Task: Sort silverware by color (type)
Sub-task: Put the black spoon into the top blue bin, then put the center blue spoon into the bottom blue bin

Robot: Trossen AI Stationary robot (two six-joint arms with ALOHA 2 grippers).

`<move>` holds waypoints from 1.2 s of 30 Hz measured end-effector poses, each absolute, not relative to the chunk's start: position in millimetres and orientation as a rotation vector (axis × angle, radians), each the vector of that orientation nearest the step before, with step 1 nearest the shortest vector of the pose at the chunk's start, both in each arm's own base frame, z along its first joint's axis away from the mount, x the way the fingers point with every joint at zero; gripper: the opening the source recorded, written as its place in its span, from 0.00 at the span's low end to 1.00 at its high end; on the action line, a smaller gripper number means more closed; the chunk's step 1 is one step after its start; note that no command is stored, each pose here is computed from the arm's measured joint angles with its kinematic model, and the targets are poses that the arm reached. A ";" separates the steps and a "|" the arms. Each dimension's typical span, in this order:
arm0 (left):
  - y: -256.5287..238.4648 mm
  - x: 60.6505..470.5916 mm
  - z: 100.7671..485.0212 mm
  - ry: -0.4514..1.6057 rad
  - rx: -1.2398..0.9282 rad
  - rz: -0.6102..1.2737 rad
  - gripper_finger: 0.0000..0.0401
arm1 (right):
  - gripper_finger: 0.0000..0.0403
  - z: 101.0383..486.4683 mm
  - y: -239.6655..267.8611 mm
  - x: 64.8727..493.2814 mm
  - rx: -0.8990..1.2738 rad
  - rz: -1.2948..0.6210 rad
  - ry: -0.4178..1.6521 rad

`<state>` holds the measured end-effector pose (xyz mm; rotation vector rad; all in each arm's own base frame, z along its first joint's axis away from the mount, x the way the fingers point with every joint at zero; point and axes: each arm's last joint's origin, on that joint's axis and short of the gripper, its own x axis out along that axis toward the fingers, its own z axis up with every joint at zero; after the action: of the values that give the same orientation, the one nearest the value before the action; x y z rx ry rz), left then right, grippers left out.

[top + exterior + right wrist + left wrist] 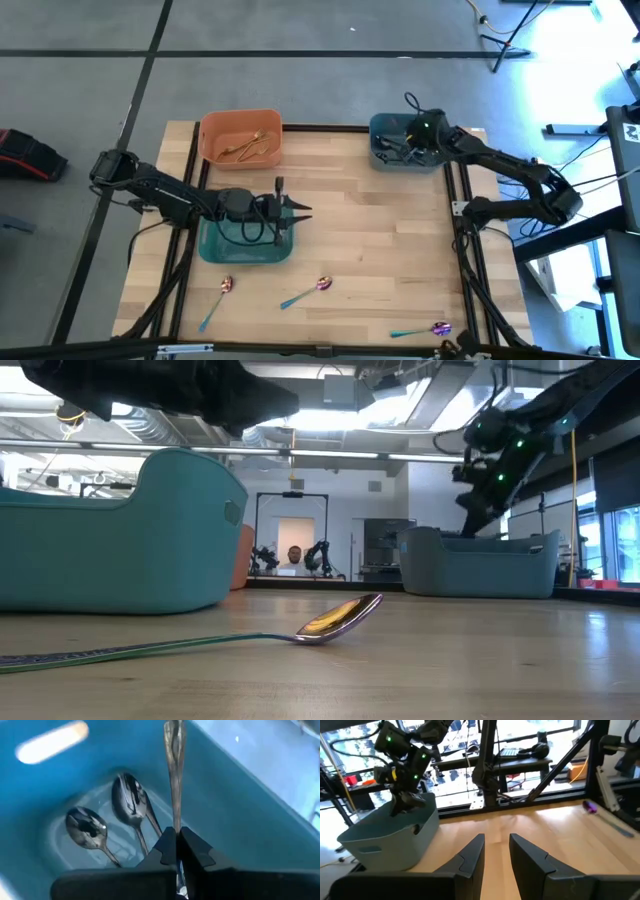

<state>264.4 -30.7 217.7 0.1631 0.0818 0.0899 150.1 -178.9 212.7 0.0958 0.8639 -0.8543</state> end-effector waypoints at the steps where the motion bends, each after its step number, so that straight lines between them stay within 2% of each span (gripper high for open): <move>1: -29.2 264.5 217.2 0.088 0.175 0.095 0.21 | 0.00 208.6 -181.8 150.4 0.107 -0.855 0.879; 15: -19.2 265.1 213.2 0.133 0.190 0.129 0.21 | 0.00 156.0 -208.9 163.5 0.212 -0.851 0.993; 24: -19.3 265.1 213.5 0.130 0.189 0.129 0.21 | 0.01 147.7 -213.3 167.8 0.237 -0.867 0.974; 27: -19.3 265.1 213.7 0.128 0.186 0.130 0.21 | 0.08 147.9 -213.1 167.5 0.248 -0.876 0.973; 30: -19.3 265.2 214.5 0.119 0.184 0.131 0.21 | 0.18 152.6 -212.8 166.4 0.231 -0.897 0.969; 36: -19.2 265.1 213.8 0.125 0.158 0.134 0.21 | 0.37 188.8 -208.9 163.3 0.179 -0.930 0.846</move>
<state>265.1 -19.2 213.8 0.1585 0.1250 0.1336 163.3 -208.9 188.8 0.1786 0.8462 -0.9304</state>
